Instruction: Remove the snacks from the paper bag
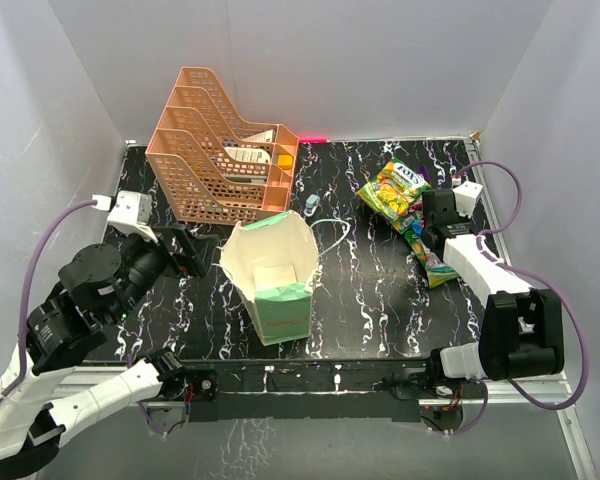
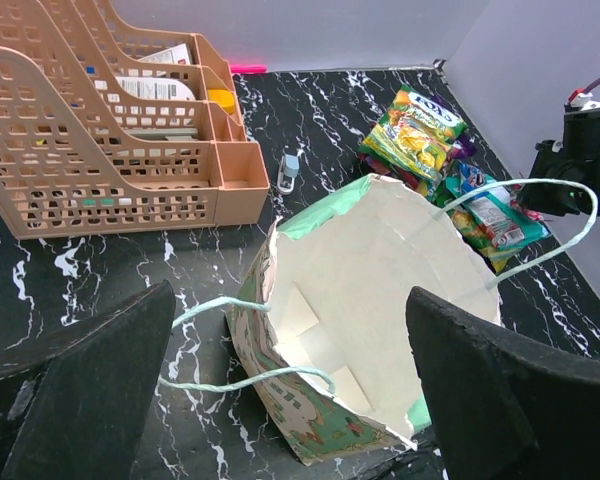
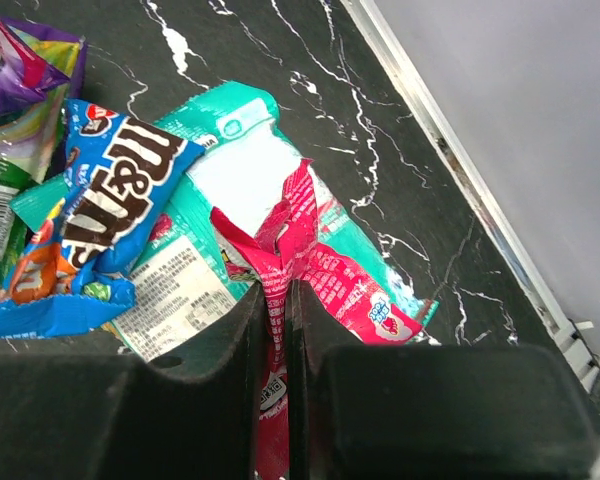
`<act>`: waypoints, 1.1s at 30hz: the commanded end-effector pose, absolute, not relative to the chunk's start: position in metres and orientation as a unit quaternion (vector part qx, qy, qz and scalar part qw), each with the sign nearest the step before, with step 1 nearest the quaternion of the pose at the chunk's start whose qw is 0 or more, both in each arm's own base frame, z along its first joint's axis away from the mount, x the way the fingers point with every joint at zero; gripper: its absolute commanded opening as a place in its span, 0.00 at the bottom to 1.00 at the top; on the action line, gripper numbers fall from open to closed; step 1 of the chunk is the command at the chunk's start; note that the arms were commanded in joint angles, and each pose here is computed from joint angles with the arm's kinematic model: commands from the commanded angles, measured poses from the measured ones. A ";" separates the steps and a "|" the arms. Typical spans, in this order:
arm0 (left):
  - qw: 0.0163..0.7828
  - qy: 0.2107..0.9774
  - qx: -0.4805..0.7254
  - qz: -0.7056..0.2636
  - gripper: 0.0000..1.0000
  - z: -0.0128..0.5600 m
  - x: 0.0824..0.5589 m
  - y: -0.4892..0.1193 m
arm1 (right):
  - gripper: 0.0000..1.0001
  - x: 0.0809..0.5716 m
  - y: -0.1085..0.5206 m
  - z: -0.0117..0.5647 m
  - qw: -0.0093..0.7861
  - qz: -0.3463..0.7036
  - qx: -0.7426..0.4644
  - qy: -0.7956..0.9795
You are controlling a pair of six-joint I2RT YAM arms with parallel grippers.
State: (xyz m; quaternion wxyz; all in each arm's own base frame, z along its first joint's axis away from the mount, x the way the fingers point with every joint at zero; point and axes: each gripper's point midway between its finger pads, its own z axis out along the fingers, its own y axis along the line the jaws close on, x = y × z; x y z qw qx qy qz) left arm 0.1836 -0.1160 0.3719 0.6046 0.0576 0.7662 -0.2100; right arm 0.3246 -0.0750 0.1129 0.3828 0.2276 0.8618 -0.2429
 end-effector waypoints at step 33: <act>0.683 0.682 0.083 -0.247 0.98 0.464 0.188 -0.127 | 0.98 0.177 0.068 0.543 0.776 0.207 -0.051 0.593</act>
